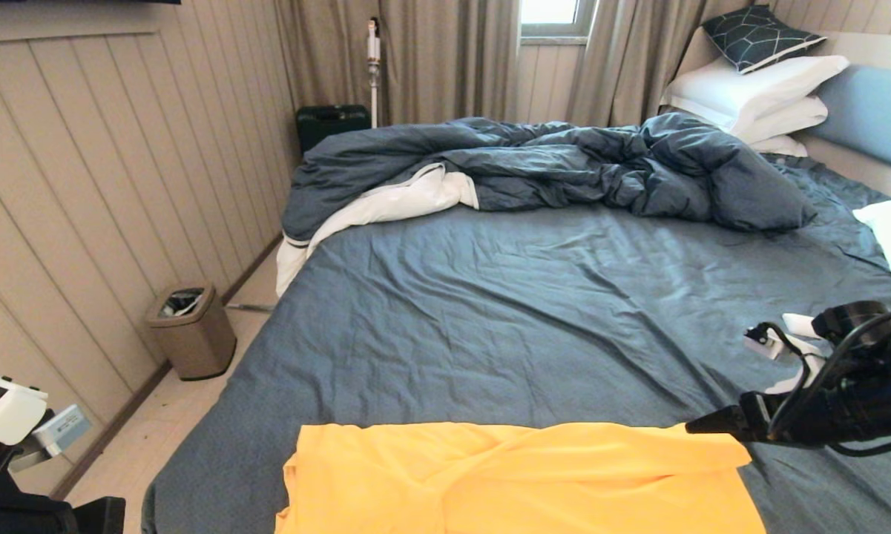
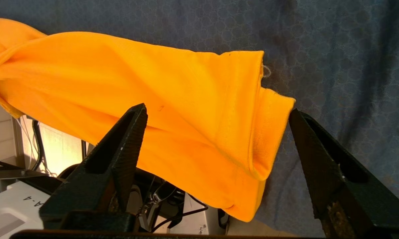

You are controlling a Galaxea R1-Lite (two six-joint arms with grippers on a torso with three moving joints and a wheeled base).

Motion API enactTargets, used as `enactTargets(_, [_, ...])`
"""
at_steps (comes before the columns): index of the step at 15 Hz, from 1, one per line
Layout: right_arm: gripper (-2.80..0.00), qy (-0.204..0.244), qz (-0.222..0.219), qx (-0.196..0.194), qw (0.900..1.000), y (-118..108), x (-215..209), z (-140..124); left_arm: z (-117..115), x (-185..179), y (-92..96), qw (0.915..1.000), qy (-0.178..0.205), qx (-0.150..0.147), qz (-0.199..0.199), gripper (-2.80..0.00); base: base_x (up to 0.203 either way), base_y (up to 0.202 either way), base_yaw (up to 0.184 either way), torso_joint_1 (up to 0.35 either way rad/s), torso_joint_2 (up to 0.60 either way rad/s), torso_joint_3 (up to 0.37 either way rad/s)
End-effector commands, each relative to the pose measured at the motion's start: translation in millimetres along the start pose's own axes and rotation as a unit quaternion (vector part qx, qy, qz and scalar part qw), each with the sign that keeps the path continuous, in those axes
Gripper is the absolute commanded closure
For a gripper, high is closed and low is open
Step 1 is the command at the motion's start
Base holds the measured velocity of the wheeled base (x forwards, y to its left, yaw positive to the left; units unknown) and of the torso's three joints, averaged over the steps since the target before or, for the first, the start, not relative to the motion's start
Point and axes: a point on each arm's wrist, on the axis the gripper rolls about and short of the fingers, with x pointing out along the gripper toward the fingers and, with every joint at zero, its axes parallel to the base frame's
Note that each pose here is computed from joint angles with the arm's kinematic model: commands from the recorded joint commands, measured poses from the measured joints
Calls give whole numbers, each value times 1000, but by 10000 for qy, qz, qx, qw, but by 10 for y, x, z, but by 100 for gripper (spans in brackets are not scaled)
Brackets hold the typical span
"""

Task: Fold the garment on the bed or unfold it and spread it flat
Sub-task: Fold the yellow T-shirt

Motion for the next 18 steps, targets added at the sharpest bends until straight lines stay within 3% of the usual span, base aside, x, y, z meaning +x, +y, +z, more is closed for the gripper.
enactTargets(1, [-280,-77,-20,-19,10000,-11,-33,23,14,29,-7,10000,60,-32,40,0,0,0,0,0,0,0])
enactTargets(3, [-280,-253,-87,-76,9996,3,-134,44,26,36,-16,10000,64,-33,33,0,0,0,0,0,0,0])
enactTargets(15, [-280,-188,217,-224,9993,134,-94,6,-204,-33,131,9997,-14,-243,-29,0,0,0,0,0,0,0])
enactTargets(18, [-280,0,329,-275,9991,193,-13,-50,-163,-25,103,9997,-30,-237,-43,0,0,0,0,0,0,0])
